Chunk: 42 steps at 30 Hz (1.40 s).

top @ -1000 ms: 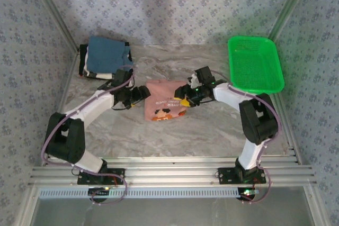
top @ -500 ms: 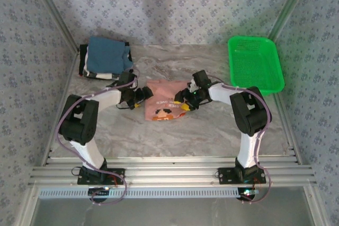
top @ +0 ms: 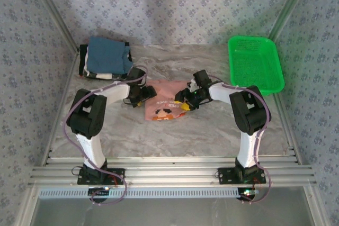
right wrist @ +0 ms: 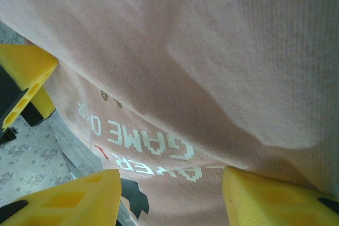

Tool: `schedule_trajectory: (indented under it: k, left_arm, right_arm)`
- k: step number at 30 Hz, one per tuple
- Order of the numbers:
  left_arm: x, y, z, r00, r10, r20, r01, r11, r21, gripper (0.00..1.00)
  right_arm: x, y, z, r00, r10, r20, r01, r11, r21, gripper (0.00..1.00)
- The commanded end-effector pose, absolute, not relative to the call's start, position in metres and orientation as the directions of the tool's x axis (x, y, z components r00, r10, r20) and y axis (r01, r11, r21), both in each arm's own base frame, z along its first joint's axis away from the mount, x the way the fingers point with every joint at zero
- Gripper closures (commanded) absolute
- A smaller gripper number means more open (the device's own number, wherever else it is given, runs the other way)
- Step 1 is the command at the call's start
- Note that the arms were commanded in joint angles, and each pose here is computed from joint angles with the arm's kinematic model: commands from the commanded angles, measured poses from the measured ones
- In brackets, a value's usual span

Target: Fold and stack the t-shirts

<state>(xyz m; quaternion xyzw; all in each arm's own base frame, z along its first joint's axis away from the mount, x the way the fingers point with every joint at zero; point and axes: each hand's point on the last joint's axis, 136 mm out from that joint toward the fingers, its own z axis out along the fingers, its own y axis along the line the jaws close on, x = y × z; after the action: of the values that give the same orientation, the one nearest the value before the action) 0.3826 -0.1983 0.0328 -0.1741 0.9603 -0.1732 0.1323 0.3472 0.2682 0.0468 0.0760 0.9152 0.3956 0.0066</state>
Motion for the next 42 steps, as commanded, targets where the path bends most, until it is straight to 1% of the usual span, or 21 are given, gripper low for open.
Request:
schedule_trajectory:
  k: [1,4,7,10,13,16,20,23,26,28,29,30,31,35,38,42]
  left_arm:
    - [0.413,-0.275,0.039,-0.918,-0.290,-0.271,-0.097,0.827,-0.554,0.18]
    - [0.413,-0.286,0.035,-0.924,-0.278,-0.261,-0.088,0.821,-0.564,0.21]
    - [0.415,-0.296,0.035,-0.925,-0.279,-0.257,-0.079,0.805,-0.587,0.26]
    - [0.418,-0.312,0.037,-0.933,-0.257,-0.252,-0.054,0.794,-0.606,0.35]
    - [0.413,-0.325,0.029,-0.951,-0.210,-0.227,-0.038,0.807,-0.590,0.43]
    - [0.408,-0.332,0.020,-0.965,-0.168,-0.199,-0.027,0.826,-0.564,0.58]
    - [0.401,-0.317,0.014,-0.971,-0.144,-0.191,-0.032,0.870,-0.493,0.77]
    - [0.403,-0.304,0.033,-0.963,-0.123,-0.241,-0.002,0.894,-0.447,0.88]
    - [0.410,-0.288,0.062,-0.946,-0.080,-0.315,0.049,0.923,-0.382,1.00]
    - [0.414,-0.277,0.086,-0.927,-0.040,-0.374,0.093,0.939,-0.331,1.00]
    - [0.416,-0.271,0.098,-0.914,-0.017,-0.405,0.116,0.946,-0.303,1.00]
    - [0.419,-0.264,0.111,-0.903,0.003,-0.430,0.135,0.952,-0.275,1.00]
    - [0.420,-0.258,0.120,-0.894,0.021,-0.448,0.150,0.955,-0.254,1.00]
    - [0.430,-0.238,0.157,-0.852,0.091,-0.515,0.209,0.962,-0.176,1.00]
    - [0.433,-0.230,0.178,-0.828,0.147,-0.542,0.255,0.958,-0.129,1.00]
    - [0.443,-0.223,0.198,-0.802,0.191,-0.566,0.294,0.951,-0.095,1.00]
  right_arm:
    - [0.341,0.261,0.028,-0.989,0.137,0.064,0.143,0.709,0.690,0.44]
    - [0.340,0.262,0.035,-0.991,0.126,0.053,0.127,0.701,0.702,0.44]
    - [0.339,0.265,0.043,-0.993,0.115,0.039,0.108,0.686,0.719,0.44]
    - [0.339,0.266,0.047,-0.994,0.109,0.033,0.098,0.679,0.728,0.44]
    - [0.338,0.267,0.049,-0.994,0.100,0.032,0.091,0.672,0.734,0.45]
    - [0.337,0.268,0.051,-0.995,0.093,0.033,0.087,0.669,0.738,0.45]
    - [0.334,0.268,0.055,-0.996,0.081,0.030,0.076,0.665,0.743,0.45]
    - [0.335,0.266,0.066,-0.997,0.071,0.004,0.050,0.658,0.751,0.43]
    - [0.337,0.262,0.085,-0.997,0.072,-0.031,0.022,0.639,0.769,0.39]
    - [0.338,0.260,0.105,-0.995,0.074,-0.072,-0.010,0.623,0.782,0.32]
    - [0.338,0.258,0.117,-0.993,0.078,-0.093,-0.026,0.615,0.788,0.27]
    - [0.338,0.257,0.129,-0.987,0.057,-0.150,-0.086,0.604,0.792,0.04]
    - [0.338,0.257,0.140,-0.983,0.055,-0.173,-0.107,0.594,0.798,0.00]
    - [0.330,0.252,0.177,-0.967,0.045,-0.249,-0.183,0.555,0.811,0.00]
    - [0.324,0.246,0.194,-0.955,0.051,-0.292,-0.217,0.550,0.806,0.00]
    - [0.317,0.237,0.201,-0.952,0.071,-0.298,-0.211,0.552,0.807,0.00]
